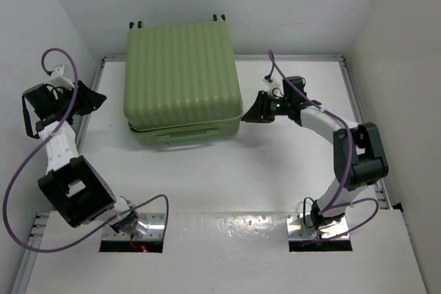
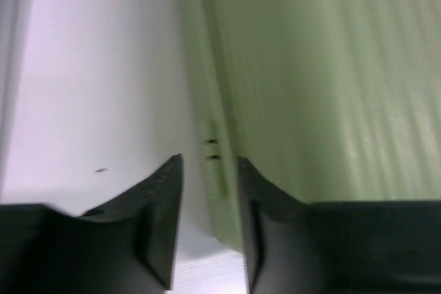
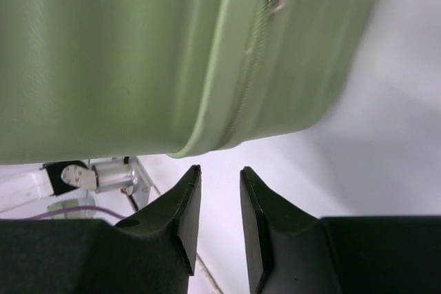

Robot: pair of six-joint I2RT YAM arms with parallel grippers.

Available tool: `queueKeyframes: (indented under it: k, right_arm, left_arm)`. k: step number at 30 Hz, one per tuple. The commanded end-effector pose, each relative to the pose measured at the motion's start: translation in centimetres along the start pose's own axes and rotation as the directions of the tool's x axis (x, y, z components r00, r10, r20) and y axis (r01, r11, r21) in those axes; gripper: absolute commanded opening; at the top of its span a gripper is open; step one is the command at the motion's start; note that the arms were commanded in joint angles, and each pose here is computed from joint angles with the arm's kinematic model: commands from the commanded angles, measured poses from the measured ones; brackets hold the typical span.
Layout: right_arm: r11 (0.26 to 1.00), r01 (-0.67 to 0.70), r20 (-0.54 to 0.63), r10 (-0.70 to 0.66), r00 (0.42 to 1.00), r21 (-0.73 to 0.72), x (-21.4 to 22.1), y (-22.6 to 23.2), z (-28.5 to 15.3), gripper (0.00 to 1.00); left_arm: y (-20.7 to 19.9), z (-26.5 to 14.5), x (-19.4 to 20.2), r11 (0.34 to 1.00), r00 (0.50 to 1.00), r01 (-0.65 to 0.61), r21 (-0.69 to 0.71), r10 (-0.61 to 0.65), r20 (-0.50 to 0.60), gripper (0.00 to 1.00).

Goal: Pack the luggage

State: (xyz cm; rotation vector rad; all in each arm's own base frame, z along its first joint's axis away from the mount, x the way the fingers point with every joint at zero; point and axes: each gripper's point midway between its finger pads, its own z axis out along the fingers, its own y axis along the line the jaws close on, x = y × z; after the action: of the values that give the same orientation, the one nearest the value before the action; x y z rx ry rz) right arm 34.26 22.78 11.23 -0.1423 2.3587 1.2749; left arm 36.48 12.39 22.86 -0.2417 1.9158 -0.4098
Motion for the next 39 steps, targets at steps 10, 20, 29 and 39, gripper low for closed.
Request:
queueKeyframes:
  k: [10,20,29,39]
  right_arm:
    - [0.985,0.088,0.169,-0.113,0.979,0.151,-8.7,-3.5,-5.9,0.31]
    - [0.971,0.079,0.197,-0.125,0.972,0.228,-9.9,-6.0,-7.4,0.32]
    - [0.966,0.068,0.224,-0.127,0.966,0.251,-11.0,-7.2,-8.5,0.33]
    - [0.97,0.035,0.227,-0.091,0.97,0.239,-10.9,-8.0,-8.6,0.33]
  left_arm:
    - [-17.1,-4.4,5.3,0.366,0.532,-0.777,0.513,0.817,0.223,0.38]
    - [-25.5,-5.0,16.7,0.002,0.357,-0.711,0.703,0.863,0.358,0.45]
    - [-25.2,0.4,22.2,0.092,0.337,-0.702,0.706,0.917,0.215,0.51]
    - [-24.7,5.5,22.6,0.158,0.311,-0.787,0.597,0.936,0.162,0.51]
